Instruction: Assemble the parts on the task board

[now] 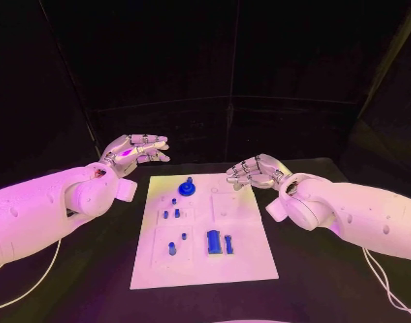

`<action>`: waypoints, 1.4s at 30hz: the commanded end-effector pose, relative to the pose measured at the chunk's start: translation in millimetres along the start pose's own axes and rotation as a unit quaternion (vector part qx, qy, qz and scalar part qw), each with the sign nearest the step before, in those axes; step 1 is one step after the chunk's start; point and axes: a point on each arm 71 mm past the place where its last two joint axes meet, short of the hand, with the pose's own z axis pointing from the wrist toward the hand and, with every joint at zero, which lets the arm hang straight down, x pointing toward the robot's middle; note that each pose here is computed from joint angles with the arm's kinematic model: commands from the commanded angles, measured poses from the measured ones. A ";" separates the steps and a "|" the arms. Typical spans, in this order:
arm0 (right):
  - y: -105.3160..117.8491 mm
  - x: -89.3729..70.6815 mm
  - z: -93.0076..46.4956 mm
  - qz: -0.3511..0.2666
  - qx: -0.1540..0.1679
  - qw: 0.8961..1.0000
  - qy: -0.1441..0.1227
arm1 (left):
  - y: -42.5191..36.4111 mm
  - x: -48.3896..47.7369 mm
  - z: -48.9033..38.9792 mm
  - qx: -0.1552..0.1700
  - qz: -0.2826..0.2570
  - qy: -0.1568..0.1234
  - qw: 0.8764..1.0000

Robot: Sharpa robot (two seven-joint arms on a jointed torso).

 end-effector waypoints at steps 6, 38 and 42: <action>-0.9 -13.5 31.0 0.110 -0.061 0.991 -0.036 | 12.9 -8.8 6.9 0.019 -0.031 -0.061 0.997; 25.7 16.8 -21.9 0.184 -0.029 0.961 -0.203 | 24.3 62.6 -39.1 0.016 0.049 -0.182 0.982; 25.7 16.9 -22.0 0.184 -0.029 0.961 -0.203 | 23.5 66.5 -42.7 0.017 0.053 -0.190 0.980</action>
